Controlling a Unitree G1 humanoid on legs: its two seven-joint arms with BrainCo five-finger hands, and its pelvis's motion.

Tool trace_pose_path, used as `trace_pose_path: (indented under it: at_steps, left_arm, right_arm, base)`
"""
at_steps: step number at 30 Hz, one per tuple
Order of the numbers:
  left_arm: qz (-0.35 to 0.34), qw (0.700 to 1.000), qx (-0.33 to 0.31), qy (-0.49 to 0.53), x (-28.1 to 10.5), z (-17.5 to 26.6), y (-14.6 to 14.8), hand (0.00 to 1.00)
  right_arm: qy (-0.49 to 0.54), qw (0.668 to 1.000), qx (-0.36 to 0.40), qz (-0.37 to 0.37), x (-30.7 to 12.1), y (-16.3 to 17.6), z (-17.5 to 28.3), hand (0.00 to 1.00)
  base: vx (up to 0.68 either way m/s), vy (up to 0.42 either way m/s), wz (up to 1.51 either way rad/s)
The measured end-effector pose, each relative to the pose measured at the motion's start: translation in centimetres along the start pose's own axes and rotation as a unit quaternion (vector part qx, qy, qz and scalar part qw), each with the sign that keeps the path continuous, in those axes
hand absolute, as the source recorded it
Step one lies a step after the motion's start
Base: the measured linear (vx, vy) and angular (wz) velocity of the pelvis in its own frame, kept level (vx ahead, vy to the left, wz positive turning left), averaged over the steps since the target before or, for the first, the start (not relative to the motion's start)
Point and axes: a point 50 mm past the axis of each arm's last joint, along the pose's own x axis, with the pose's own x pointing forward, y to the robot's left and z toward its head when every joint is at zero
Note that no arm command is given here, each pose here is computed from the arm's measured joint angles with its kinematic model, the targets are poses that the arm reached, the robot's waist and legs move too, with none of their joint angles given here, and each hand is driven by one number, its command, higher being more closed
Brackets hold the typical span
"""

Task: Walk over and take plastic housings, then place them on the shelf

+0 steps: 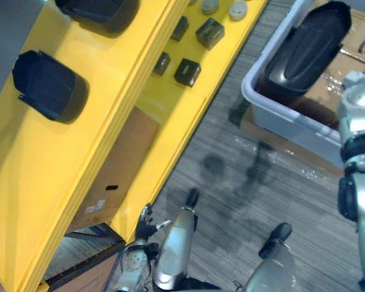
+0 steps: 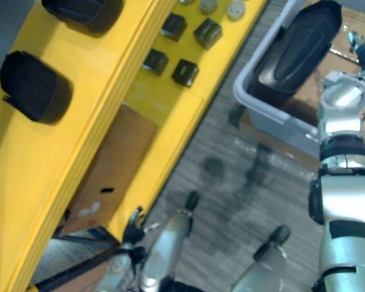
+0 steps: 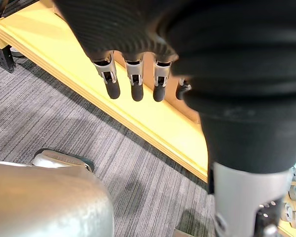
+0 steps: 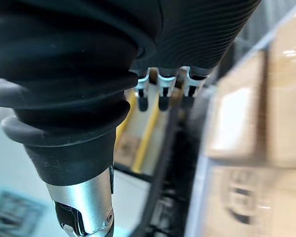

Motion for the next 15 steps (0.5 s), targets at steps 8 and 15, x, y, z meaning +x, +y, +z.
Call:
trace_pose_path:
  at_steps: [8, 15]
  left_arm:
    - [-0.01, 1.0, -0.005, 0.029, -0.1, -1.1, 0.0, 0.0]
    - [-0.013, 0.998, 0.011, 0.053, -0.2, -2.0, 0.4, 0.0]
  right_arm:
    - [0.022, 0.998, -0.032, 0.05, -0.5, 0.7, -1.0, 0.0]
    - [0.05, 0.991, -0.067, 0.106, -0.9, 1.2, -2.2, 0.0]
  base:
    - [0.0, 0.0, 0.0]
    - [0.0, 0.0, 0.0]
